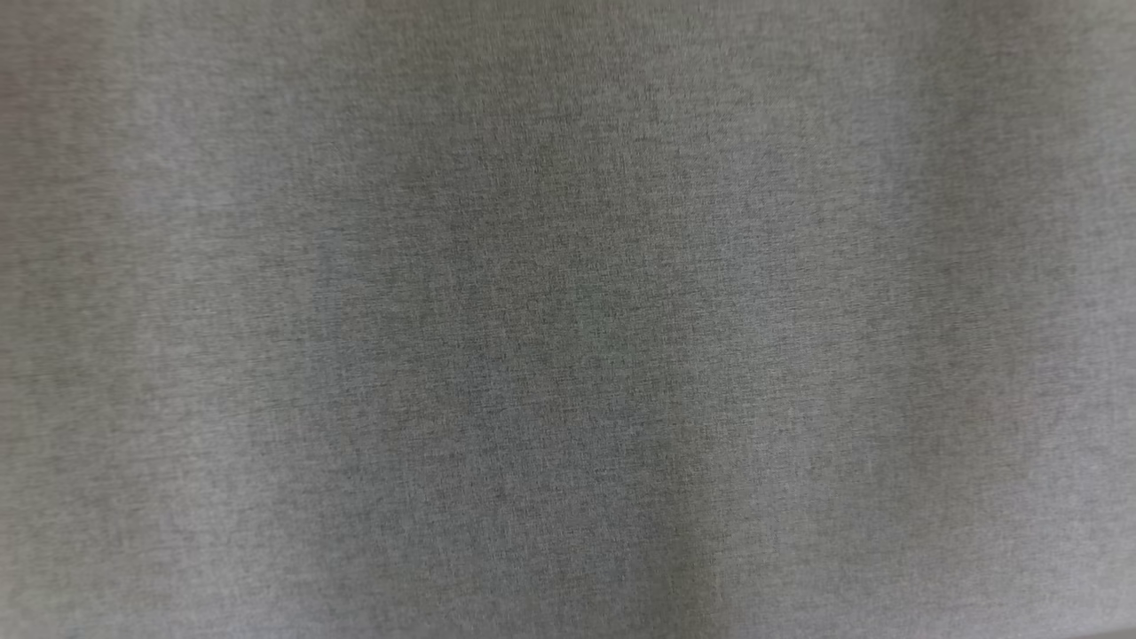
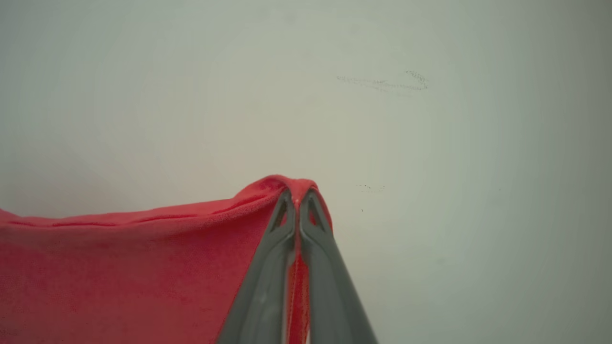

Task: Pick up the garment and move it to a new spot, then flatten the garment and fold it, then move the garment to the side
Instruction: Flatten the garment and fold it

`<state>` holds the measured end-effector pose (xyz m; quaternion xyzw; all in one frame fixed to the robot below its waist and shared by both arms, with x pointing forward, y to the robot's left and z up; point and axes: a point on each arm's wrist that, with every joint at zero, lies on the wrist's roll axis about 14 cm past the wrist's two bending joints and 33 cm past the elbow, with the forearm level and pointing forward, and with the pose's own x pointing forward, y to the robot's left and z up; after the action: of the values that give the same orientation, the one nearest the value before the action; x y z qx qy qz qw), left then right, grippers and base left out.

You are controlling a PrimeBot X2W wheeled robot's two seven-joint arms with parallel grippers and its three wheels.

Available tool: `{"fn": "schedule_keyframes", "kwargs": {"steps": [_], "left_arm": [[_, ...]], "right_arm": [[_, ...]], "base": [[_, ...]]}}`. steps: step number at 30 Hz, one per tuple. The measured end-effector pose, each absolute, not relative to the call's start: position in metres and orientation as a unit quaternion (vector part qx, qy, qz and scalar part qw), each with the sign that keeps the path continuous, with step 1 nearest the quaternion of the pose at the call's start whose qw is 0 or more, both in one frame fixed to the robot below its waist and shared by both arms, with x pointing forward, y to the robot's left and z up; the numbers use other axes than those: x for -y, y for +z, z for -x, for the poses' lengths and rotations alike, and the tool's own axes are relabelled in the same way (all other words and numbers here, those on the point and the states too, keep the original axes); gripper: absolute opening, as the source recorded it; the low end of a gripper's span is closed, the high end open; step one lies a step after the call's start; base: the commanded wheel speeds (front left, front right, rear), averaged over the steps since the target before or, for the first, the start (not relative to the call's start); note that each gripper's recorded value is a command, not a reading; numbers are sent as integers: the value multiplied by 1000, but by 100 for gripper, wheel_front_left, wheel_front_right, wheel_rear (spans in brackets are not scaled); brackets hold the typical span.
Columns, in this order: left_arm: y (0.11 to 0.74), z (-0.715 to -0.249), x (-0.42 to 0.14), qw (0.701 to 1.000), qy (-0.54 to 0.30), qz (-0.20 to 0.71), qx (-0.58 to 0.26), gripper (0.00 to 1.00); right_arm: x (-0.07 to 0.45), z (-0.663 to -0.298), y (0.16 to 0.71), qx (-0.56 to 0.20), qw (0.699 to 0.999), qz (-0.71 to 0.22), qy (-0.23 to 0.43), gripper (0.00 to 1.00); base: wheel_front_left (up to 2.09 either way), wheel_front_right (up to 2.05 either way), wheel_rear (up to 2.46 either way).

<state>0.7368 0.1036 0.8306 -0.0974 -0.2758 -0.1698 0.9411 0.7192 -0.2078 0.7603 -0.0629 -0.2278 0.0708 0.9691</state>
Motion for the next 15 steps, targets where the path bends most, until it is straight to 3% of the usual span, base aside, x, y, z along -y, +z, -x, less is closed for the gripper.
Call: {"fn": "schedule_keyframes", "kwargs": {"steps": [15], "left_arm": [[803, -763, -100, 949, -159, 101, 253, 0]], "right_arm": [[214, -750, 739, 198, 976, 77, 46, 0]], "base": [[0, 0, 0]]}}
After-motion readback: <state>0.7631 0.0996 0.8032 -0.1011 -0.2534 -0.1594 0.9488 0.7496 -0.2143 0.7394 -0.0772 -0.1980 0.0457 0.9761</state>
